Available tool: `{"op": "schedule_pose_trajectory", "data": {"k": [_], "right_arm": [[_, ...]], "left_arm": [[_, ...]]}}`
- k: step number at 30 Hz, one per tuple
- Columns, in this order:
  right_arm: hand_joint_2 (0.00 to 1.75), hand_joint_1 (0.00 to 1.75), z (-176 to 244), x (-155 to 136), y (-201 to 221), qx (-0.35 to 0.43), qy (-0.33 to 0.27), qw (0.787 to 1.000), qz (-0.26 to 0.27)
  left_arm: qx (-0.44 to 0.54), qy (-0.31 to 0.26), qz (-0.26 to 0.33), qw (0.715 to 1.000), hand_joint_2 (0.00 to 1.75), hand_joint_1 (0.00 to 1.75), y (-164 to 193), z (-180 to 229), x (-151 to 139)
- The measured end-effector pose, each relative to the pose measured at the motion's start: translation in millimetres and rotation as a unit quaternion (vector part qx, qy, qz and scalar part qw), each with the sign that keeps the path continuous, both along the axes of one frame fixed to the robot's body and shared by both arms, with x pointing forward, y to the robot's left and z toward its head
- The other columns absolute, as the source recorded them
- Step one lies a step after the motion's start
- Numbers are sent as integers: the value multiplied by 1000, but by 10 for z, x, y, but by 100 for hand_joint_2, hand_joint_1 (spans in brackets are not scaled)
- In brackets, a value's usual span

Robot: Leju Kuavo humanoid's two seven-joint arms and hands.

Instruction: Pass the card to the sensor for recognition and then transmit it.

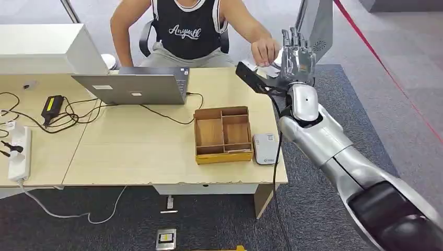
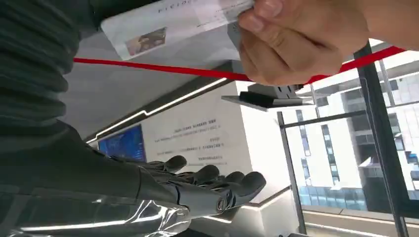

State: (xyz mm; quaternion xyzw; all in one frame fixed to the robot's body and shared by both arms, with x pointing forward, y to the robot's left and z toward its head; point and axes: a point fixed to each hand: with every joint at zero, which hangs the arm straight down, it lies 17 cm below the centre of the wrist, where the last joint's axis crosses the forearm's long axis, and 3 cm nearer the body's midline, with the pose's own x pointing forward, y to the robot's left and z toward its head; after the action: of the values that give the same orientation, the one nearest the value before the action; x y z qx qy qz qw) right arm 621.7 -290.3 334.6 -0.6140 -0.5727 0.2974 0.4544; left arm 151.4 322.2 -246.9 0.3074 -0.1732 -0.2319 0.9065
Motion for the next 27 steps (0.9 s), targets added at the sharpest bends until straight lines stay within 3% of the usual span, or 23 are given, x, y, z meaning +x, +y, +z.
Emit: {"op": "schedule_pose_trajectory", "data": {"k": [1,2,3,27], "right_arm": [[175,152,-4,6,-1,-1,1,1000,0],[175,169,-23,14,2,-3,4,1000,-2],[175,175,-45,27,-9,-5,9,1000,-4],[175,175,-246,67,-39,-12,36,999,-14]], "left_arm": [[0,0,0,1000,0,0,-1,0,0],[0,0,-1,1000,0,0,-2,0,2],[0,-1,-2,1000,0,0,-2,1,4],[1,0,-7,1000,0,0,-8,1,9]]}}
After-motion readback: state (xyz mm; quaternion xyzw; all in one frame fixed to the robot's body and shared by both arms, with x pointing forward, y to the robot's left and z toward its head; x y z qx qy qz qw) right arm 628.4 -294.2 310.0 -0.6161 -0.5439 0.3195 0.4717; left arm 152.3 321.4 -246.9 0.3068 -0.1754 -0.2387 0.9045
